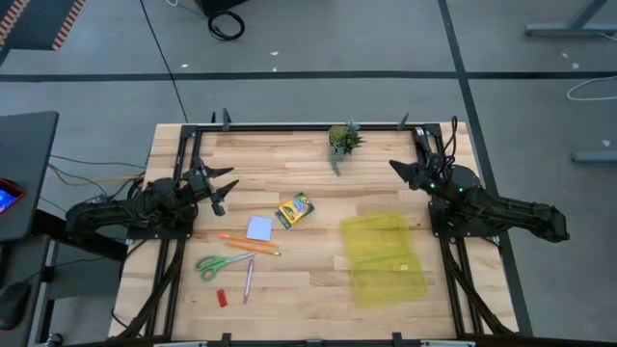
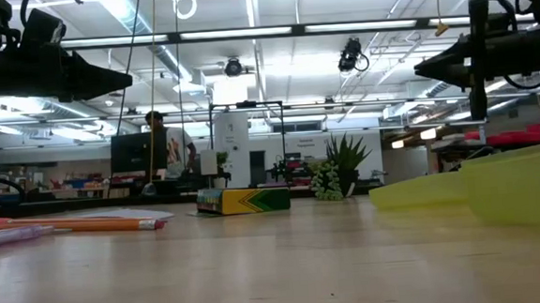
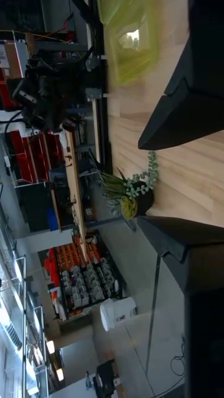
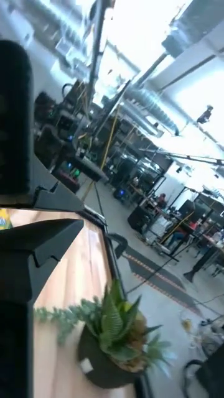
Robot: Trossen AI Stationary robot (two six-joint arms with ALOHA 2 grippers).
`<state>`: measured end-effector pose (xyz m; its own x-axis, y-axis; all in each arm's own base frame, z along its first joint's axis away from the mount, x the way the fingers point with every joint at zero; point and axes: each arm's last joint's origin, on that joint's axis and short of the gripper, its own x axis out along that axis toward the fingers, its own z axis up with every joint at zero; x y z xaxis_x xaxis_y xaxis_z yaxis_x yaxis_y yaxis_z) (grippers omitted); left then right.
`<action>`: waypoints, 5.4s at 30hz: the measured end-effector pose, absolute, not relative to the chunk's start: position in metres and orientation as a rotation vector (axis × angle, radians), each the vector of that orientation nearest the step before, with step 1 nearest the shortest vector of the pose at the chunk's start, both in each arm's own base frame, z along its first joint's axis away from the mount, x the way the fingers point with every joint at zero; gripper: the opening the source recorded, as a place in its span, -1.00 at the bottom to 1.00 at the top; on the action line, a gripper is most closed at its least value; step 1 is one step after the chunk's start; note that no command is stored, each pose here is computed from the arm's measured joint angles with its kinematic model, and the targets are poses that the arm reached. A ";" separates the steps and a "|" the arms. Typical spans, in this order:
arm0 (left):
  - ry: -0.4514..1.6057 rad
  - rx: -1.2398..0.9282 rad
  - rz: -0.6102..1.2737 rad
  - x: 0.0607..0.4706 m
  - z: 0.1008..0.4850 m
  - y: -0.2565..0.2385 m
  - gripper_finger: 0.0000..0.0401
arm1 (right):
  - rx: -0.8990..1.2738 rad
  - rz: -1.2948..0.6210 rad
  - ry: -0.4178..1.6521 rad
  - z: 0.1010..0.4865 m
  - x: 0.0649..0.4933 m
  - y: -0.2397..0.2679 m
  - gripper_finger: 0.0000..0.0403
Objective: Pack school essentials
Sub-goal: Put the top orange pencil into the yellow supply box
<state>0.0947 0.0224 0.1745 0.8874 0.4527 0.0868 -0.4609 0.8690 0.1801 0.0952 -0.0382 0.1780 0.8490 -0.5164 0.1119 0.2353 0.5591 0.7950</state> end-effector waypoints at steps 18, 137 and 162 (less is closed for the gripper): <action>-0.038 0.199 0.477 0.095 0.174 0.022 -0.04 | 0.993 -0.328 -0.505 0.209 0.101 -0.039 -0.82; 0.969 -0.196 -0.071 0.124 0.286 -0.024 -0.26 | 0.327 0.012 0.394 0.354 0.426 0.055 -0.70; 1.213 -0.232 0.053 0.140 0.196 -0.054 -0.29 | 0.143 -0.056 0.700 0.324 0.399 0.079 -0.53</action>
<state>0.1403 -0.0538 0.1961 0.3519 -0.0831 -0.9323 -0.1645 0.9750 -0.1490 0.3990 0.0790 0.3243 0.7640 -0.0031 -0.6453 0.0990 0.9887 0.1124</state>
